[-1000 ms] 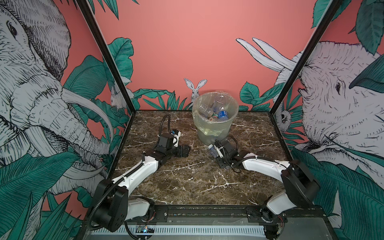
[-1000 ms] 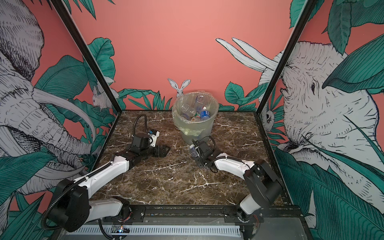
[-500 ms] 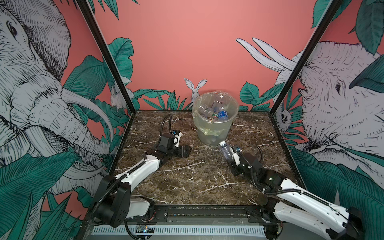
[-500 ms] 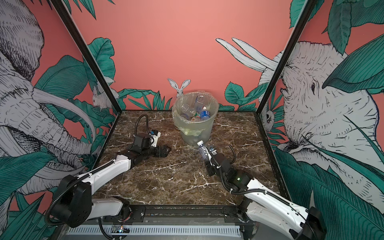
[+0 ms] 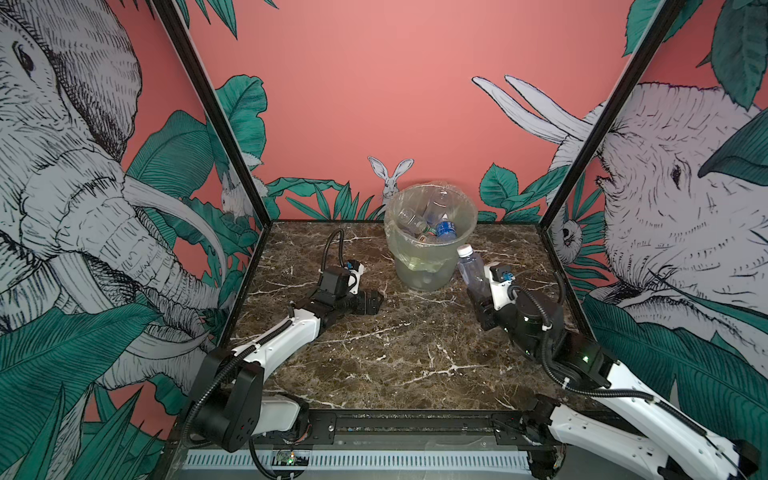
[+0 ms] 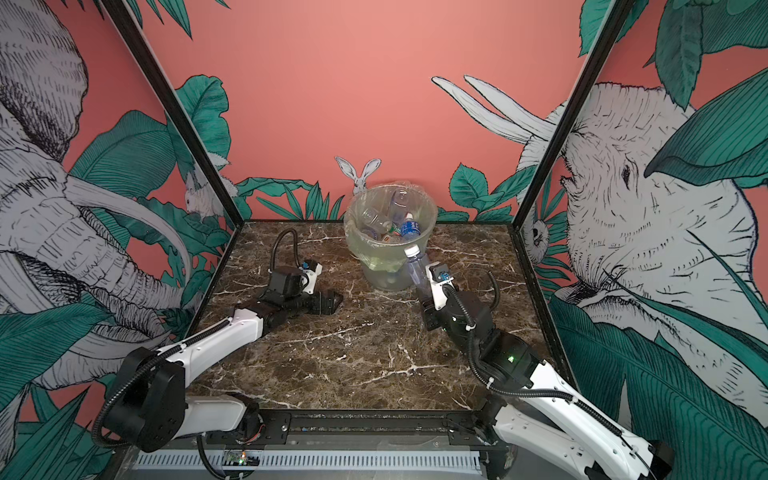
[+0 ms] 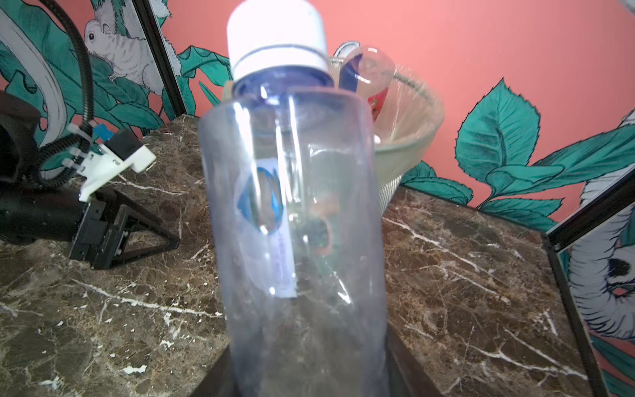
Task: Throw the plastic bottles in the bin
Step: 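Lift the clear white-capped bottle with the right gripper over the bin and release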
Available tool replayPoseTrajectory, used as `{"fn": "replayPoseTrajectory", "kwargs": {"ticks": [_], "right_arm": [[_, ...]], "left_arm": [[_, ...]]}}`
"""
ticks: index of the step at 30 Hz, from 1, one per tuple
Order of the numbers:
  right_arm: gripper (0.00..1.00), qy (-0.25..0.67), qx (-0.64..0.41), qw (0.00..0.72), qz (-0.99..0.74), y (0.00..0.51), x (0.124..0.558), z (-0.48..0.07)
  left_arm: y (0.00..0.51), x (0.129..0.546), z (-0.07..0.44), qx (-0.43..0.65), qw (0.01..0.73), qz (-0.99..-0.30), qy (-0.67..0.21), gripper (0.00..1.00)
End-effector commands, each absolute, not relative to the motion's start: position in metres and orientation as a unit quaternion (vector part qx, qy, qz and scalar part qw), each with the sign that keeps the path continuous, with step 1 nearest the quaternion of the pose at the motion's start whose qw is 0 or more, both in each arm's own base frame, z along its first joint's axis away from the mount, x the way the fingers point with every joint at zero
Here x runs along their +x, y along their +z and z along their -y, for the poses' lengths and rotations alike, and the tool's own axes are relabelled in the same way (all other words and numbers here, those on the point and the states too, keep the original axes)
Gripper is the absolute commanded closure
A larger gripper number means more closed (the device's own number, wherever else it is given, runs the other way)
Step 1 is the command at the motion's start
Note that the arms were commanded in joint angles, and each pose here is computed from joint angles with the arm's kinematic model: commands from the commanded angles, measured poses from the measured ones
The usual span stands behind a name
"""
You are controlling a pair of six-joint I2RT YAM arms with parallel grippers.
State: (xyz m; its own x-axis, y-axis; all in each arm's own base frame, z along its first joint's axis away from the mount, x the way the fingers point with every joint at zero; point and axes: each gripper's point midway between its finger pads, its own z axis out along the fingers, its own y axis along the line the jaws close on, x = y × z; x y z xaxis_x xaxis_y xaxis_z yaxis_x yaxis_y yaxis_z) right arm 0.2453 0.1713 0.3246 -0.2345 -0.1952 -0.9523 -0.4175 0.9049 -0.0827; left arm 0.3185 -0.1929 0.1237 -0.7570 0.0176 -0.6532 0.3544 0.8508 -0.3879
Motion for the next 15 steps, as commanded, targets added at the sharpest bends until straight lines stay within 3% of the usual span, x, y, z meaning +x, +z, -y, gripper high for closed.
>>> {"fn": "replayPoseTrajectory", "kwargs": {"ticks": [1, 9, 10, 13, 15], "right_arm": [[0.5, 0.081, -0.203, 0.626, -0.749, 0.37, 0.263, -0.186], [0.48, 0.049, -0.216, 0.629, -0.746, 0.426, 0.366, -0.243], [0.4, 0.039, -0.208, 0.619, -0.756, 0.422, 0.389, -0.246], [0.03, -0.004, -0.18, 0.593, -0.785, 0.416, 0.433, -0.244], [0.01, 0.001, -0.173, 0.604, -0.778, 0.43, 0.433, -0.244]], "left_arm": [[0.143, 0.326, 0.196, 0.106, 0.354, -0.891, -0.264, 0.0], [0.144, 0.326, 0.199, 0.109, 0.355, -0.888, -0.272, 0.0], [0.143, 0.325, 0.199, 0.109, 0.354, -0.888, -0.272, 0.01], [0.144, 0.322, 0.196, 0.111, 0.357, -0.888, -0.269, 0.01], [0.144, 0.32, 0.192, 0.111, 0.358, -0.89, -0.26, 0.01]]}}
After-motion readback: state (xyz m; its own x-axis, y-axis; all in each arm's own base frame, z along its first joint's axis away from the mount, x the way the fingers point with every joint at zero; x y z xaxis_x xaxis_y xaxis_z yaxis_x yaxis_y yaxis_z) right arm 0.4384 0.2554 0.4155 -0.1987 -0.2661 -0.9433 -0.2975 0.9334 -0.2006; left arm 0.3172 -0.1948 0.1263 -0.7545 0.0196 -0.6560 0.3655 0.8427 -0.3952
